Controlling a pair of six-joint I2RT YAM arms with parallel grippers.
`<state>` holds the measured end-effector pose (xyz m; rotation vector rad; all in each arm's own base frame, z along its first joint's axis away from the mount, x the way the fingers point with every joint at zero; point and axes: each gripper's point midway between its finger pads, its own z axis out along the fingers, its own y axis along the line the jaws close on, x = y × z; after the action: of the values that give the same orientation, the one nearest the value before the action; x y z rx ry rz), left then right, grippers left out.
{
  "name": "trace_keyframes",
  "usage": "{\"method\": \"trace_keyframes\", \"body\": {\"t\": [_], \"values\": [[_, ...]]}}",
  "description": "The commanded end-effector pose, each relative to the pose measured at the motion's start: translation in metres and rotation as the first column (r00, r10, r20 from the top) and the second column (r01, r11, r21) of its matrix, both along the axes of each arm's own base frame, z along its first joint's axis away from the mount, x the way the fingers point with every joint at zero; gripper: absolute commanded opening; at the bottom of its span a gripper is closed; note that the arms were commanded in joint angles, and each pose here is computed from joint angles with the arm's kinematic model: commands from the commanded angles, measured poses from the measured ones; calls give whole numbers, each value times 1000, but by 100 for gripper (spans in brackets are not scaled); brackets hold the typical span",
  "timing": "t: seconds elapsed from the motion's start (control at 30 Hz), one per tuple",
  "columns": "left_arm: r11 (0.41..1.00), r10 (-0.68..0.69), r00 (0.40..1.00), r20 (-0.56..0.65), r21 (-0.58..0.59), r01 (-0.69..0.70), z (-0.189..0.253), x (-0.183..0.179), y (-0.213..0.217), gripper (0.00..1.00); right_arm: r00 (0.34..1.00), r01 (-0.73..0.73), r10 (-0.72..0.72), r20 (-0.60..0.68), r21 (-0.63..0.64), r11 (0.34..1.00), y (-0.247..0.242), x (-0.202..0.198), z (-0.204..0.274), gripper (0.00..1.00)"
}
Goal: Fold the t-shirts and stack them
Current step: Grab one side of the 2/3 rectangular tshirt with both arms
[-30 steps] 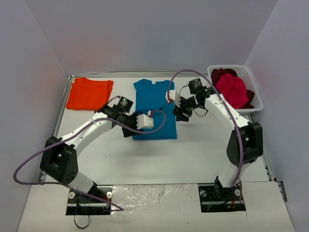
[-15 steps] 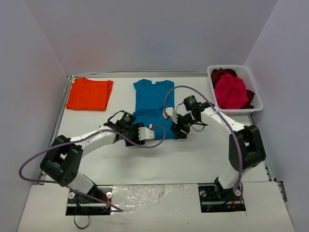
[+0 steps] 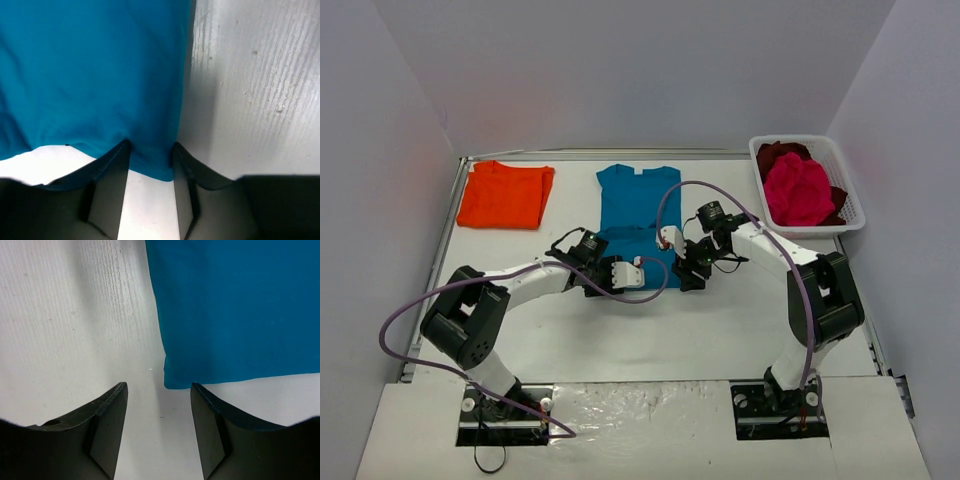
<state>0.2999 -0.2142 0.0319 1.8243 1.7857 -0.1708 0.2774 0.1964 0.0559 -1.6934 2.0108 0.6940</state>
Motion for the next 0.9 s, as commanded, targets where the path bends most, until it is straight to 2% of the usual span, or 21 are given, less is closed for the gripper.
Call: {"method": "trace_keyframes", "body": {"t": [0.0, 0.1, 0.2, 0.37, 0.5, 0.87], "values": [[999, -14, 1000, -26, 42, 15, 0, 0, 6, 35, 1000, -3, 3, -4, 17, 1000, 4, 3, 6, 49], [998, -19, 999, -50, 55, 22, -3, -4, 7, 10, 1000, -1, 1, -5, 22, 1000, 5, 3, 7, 49], [998, -30, 995, -90, 49, 34, 1, -10, 7, 4, 1000, 3, -3, 6, 22, 1000, 4, 3, 11, 49], [999, -49, 983, -177, -10, 48, 14, -16, 1, 2, 1000, 6, -7, 30, 41, 999, 5, 2, 23, 49], [997, -68, 960, -270, -61, 53, 19, -25, -5, 2, 997, -45, 36, 68, 136, 990, 14, -8, 45, 49], [986, -101, 926, -363, -158, 45, 31, -34, -17, 2, 992, -108, 99, 76, 136, 985, 8, -29, 12, 49]]}}
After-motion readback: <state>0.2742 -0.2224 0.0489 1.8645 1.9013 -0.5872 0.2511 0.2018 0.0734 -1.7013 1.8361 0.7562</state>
